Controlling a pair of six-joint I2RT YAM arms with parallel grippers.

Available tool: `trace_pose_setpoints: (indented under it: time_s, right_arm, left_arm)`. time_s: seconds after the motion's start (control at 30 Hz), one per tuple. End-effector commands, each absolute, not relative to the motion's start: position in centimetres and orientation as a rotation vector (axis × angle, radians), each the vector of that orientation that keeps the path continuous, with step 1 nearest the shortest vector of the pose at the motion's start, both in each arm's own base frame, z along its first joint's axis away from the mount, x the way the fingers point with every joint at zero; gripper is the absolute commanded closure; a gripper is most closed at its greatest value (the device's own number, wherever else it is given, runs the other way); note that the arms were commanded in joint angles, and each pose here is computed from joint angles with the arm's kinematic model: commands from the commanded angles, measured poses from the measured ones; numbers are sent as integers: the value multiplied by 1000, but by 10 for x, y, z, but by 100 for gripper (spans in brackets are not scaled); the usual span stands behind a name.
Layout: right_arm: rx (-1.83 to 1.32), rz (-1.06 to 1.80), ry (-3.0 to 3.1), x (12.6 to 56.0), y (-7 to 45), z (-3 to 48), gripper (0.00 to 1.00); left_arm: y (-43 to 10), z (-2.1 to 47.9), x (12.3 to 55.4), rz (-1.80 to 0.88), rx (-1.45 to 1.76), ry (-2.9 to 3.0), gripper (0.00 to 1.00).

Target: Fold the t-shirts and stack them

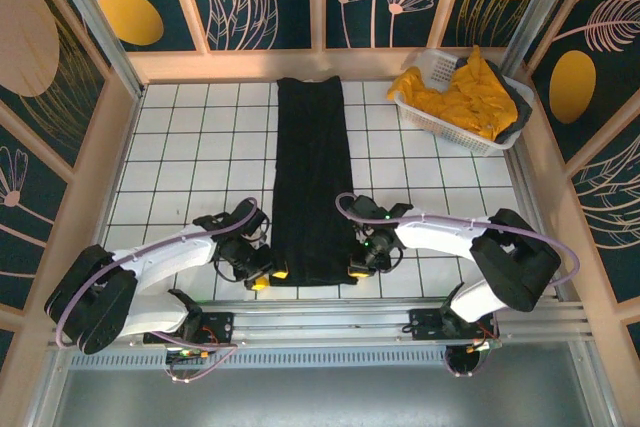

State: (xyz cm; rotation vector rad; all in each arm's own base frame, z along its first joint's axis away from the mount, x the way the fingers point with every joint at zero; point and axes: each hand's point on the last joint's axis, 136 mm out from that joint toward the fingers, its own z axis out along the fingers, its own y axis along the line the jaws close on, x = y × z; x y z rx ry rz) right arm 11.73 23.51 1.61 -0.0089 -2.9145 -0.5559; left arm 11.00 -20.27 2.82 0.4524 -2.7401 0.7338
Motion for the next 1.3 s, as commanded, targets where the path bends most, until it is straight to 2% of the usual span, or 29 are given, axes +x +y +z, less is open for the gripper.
trace_pose_setpoints:
  time_s: [0.0,0.23,0.37,0.4,0.57,0.77,1.1,1.27]
  right_arm:
    - [-38,-547,-2875,105,236,13,100]
    - [-57,-532,-2882,97,229,15,100]
    - [-59,-555,-2908,101,230,24,100]
    - [-62,-565,-2922,105,231,28,100]
    - [-125,-625,-2993,136,237,56,100]
    - [-241,-733,-3076,197,246,93,100]
    - [-384,-703,-3225,312,250,111,100]
    - [-396,-732,-3255,355,258,111,100]
  left_arm:
    - [-219,30,108,796,461,-2688,51]
    - [-204,13,107,654,425,-2761,68]
    - [-209,20,121,682,442,-2805,96]
    - [-212,27,128,702,444,-2827,100]
    - [-220,62,158,765,479,-2931,100]
    - [-223,90,204,900,576,-3005,100]
    - [-218,122,324,1117,716,-3115,100]
    - [-217,123,369,1126,723,-3154,100]
